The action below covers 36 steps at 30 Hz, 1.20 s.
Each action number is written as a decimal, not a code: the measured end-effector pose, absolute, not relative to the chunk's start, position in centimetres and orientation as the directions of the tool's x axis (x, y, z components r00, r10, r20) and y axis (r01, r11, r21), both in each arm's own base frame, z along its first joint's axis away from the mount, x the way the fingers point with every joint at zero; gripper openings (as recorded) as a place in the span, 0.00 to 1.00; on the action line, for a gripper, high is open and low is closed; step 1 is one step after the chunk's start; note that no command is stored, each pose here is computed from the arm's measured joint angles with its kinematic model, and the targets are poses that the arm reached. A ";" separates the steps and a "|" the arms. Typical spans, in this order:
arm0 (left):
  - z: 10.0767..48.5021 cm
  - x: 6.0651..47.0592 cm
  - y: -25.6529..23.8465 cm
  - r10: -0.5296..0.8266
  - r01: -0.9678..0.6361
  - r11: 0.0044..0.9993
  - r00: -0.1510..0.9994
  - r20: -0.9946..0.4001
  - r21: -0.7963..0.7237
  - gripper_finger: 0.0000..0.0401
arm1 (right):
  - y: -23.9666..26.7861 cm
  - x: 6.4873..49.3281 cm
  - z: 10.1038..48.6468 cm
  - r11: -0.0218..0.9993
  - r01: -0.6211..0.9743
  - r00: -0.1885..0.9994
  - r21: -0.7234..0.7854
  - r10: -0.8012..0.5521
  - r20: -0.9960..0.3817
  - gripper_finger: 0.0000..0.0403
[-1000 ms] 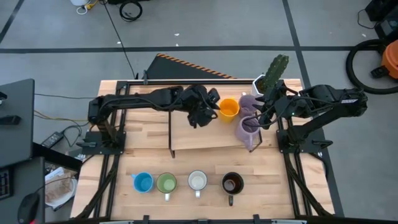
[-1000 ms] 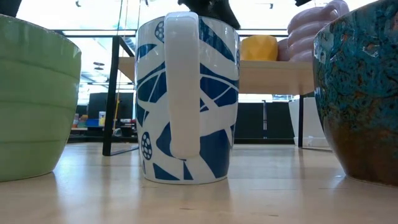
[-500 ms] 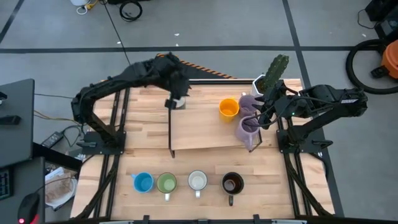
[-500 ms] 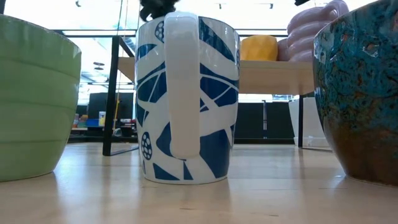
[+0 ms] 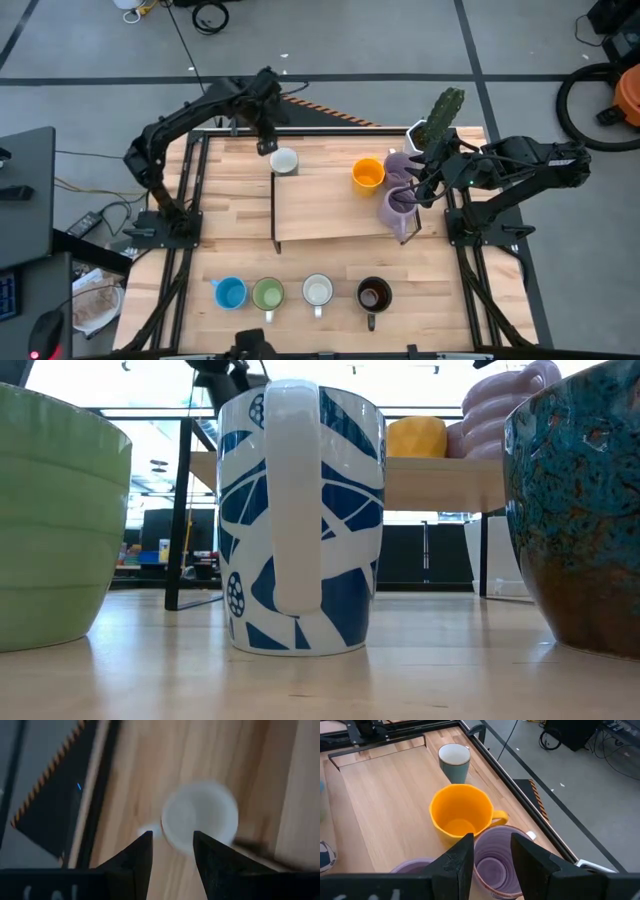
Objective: Place coffee mugs
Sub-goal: Put the blue mug on the shelf
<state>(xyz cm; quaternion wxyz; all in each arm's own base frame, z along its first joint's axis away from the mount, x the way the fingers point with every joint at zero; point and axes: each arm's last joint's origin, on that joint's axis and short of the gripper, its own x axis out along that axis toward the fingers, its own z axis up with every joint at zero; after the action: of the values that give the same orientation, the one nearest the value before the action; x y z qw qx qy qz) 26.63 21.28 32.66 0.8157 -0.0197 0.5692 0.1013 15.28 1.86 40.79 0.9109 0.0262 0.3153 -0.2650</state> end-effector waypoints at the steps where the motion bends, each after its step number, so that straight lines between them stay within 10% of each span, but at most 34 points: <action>1: 32.2 26.6 21.2 0.122 -0.153 0.985 0.291 -0.949 0.080 0.37 | 1.9 15.3 40.8 0.858 0.499 0.661 -0.119 -0.466 -0.588 0.34; 9: 30.8 26.6 20.3 0.059 0.129 0.989 0.135 -0.989 0.077 0.33 | 1.9 15.3 40.8 0.858 0.499 0.661 -0.119 -0.466 -0.588 0.34; 25: 29.8 23.4 16.8 0.094 0.168 0.979 0.137 -0.986 0.116 0.02 | 1.9 15.3 40.8 0.863 0.494 0.665 -0.101 -0.450 -0.596 0.34; 36: 27.6 21.5 15.1 0.249 0.495 0.779 0.317 -0.915 0.384 0.15 | 1.9 15.5 40.9 0.861 0.503 0.677 -0.075 -0.447 -0.584 0.34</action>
<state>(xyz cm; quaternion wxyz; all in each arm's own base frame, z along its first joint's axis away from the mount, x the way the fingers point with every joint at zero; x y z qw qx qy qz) 21.50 15.07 27.55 0.7449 0.3218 0.5786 -0.0826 15.46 1.95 40.90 0.9146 0.0460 0.3063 -0.2598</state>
